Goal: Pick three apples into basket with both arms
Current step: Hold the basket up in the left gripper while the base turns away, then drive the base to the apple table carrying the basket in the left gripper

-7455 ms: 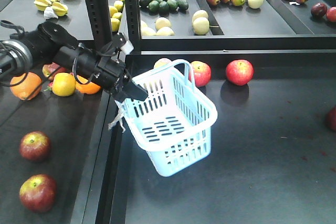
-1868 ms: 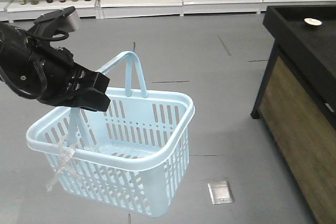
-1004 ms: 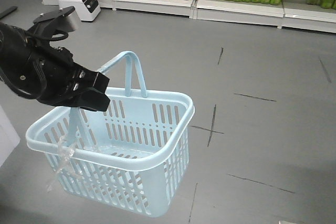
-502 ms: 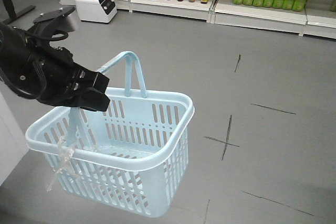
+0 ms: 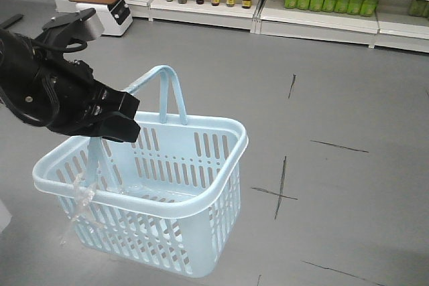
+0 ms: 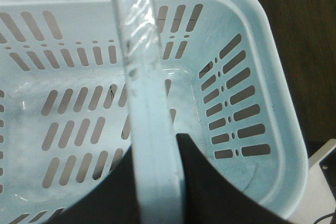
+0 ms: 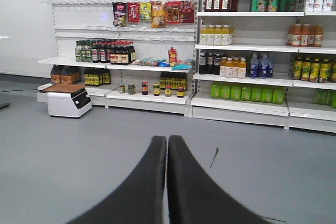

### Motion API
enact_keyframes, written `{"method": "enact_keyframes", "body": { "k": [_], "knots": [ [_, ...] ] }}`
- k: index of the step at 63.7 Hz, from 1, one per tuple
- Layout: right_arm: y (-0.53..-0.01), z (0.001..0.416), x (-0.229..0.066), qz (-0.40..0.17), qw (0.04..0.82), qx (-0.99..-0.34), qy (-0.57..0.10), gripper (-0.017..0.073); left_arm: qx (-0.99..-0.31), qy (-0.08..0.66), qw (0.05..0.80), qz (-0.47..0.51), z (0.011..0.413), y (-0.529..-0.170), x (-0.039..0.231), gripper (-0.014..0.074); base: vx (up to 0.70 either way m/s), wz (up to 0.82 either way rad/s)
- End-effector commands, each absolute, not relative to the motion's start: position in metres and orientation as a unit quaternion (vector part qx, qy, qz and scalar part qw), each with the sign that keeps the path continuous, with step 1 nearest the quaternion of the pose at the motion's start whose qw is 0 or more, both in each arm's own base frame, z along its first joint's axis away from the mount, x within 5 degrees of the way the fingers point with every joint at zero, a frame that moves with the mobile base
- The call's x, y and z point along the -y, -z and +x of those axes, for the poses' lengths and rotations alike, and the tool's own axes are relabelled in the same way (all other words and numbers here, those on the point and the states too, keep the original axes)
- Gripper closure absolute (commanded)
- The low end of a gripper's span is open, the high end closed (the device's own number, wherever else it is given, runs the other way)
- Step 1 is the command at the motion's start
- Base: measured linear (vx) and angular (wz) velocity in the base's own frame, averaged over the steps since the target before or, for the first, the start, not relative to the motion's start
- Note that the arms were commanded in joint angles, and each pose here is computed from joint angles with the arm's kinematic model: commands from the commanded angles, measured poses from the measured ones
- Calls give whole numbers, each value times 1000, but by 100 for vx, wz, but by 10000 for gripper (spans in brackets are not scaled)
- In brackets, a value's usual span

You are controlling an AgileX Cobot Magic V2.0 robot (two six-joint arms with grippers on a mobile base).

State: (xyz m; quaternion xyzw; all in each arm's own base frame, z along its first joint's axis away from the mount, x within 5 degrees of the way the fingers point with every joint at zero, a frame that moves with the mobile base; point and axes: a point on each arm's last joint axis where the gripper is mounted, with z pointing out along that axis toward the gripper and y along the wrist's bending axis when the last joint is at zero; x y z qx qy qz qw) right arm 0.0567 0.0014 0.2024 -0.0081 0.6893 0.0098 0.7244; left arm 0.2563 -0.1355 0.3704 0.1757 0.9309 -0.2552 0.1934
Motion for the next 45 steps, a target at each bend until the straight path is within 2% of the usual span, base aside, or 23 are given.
{"method": "enact_keyframes", "body": {
  "k": [1, 45],
  "knots": [
    [-204, 56, -2, -11, 747, -665, -8, 564, -914, 284, 236, 169, 250, -391, 137, 601, 20, -16],
    [-204, 56, -2, -11, 747, -665, -8, 564, -914, 284, 236, 169, 250, -391, 137, 601, 20, -18]
  ]
}}
